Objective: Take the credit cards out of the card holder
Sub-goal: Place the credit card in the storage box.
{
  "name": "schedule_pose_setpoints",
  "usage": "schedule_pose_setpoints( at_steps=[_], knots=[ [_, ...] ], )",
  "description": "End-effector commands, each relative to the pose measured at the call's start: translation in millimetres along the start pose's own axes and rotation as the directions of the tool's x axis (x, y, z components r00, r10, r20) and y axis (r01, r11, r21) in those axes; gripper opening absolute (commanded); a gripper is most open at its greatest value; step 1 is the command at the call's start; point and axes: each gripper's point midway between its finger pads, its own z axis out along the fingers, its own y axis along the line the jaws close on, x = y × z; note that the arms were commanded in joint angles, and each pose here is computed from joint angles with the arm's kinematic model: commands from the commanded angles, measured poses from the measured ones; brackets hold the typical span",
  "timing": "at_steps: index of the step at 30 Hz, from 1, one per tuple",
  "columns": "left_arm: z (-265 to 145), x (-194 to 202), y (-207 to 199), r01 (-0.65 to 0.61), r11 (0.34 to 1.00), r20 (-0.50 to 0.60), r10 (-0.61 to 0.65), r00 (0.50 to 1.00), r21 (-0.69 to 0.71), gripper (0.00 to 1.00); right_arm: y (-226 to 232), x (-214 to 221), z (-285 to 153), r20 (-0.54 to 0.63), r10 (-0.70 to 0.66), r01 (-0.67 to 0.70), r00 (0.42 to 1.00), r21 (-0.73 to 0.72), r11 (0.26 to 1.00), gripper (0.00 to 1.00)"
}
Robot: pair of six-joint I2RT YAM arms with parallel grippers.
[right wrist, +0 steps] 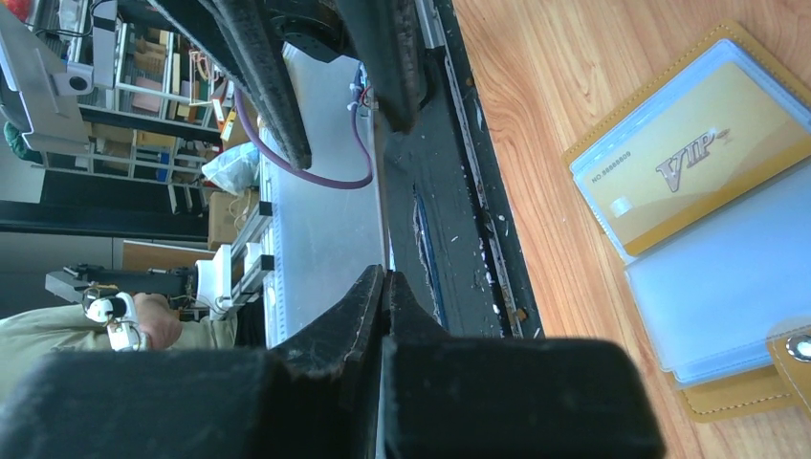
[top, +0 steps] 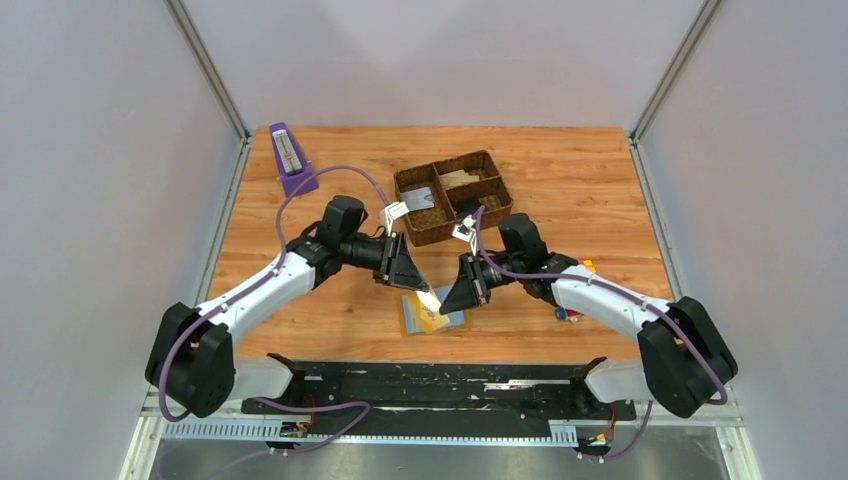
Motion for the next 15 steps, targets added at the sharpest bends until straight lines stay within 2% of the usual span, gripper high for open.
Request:
schedule_pose_setpoints(
  at_steps=[1,2,7,8,10,12,15],
  knots=[
    [2,0,-9,-0.044,0.997,-0.025,0.046,0.999,0.069,0.37,9,-11,2,0.002,-0.067,0.067,0.998,-0.034,0.997,0.01],
    [3,0,-8,-0.038,0.997,-0.028,0.041,0.999,0.073,0.31,8,-12,2,0.003,-0.066,0.066,0.998,-0.029,0.997,0.02],
    [4,3,-8,-0.027,0.995,-0.046,0.031,0.998,0.092,0.17,8,-15,2,0.012,-0.077,0.077,0.997,-0.018,0.997,0.04],
    [4,4,-7,-0.026,0.996,-0.050,0.031,0.998,0.090,0.09,6,-13,2,0.007,-0.061,0.061,0.998,-0.008,0.998,0.05],
    [4,4,-5,-0.025,0.997,-0.052,0.029,0.998,0.079,0.01,4,-15,1,0.016,-0.052,0.052,0.999,0.017,0.999,0.12],
    [5,2,-1,-0.017,0.999,-0.045,0.019,0.999,0.051,0.00,-1,-20,0,0.044,-0.037,0.034,0.998,0.065,0.997,0.17],
    [6,-6,7,-0.001,1.000,0.001,0.001,1.000,-0.008,0.00,-4,-33,-6,0.117,-0.027,0.010,0.993,0.142,0.990,0.34]
  ],
)
